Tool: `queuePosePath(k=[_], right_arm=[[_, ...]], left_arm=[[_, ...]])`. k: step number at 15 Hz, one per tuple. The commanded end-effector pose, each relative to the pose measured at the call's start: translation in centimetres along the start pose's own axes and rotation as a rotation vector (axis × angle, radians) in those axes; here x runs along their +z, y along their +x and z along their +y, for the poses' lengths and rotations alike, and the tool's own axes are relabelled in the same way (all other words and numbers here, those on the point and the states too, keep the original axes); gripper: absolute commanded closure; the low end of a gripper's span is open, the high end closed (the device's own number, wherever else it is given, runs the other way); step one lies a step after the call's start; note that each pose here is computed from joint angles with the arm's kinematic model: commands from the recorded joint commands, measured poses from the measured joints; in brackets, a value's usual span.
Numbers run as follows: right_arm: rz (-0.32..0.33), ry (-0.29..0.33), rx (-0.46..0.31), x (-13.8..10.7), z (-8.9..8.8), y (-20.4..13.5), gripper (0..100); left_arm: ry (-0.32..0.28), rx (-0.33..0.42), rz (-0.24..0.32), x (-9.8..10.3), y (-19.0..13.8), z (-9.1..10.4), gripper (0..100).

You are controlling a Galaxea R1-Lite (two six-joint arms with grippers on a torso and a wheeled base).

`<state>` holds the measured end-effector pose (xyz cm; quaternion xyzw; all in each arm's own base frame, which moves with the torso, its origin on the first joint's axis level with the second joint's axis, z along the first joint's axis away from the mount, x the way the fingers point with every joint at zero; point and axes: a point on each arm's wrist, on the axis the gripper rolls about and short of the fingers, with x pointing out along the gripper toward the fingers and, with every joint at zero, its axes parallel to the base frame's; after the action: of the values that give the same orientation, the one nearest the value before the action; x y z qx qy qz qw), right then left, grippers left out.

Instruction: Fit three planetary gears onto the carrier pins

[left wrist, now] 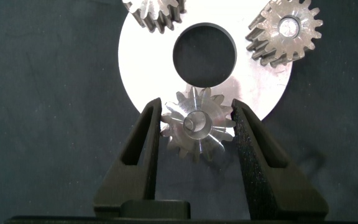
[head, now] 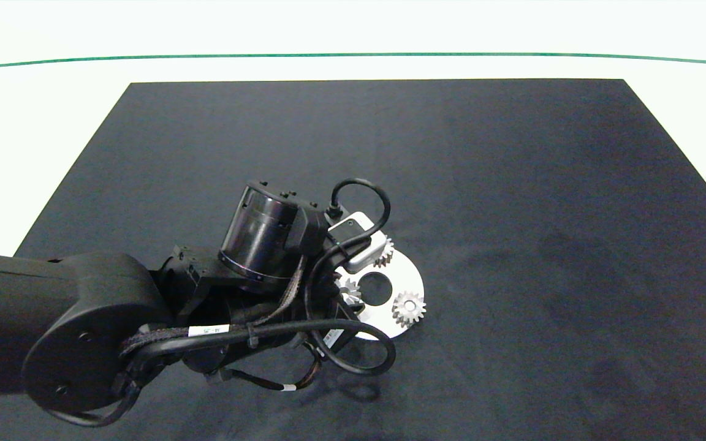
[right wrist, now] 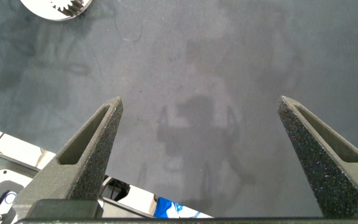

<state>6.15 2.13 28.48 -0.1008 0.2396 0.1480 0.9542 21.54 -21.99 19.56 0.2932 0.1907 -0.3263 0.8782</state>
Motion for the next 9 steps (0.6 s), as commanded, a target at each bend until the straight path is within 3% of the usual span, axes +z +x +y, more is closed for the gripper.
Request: queuePosePath(k=[1,9], right_arm=[[0.005,-0.002,0.001,-0.06,0.01,0.02,0],[-0.004,0.000,-0.001,-0.05,-0.01,-0.20,0]], left_arm=[[0.001,0.006,-0.010,0.14,-0.42,0.16,100],[-0.004,0.010,0.007,-0.33,-0.23,0.35,100]])
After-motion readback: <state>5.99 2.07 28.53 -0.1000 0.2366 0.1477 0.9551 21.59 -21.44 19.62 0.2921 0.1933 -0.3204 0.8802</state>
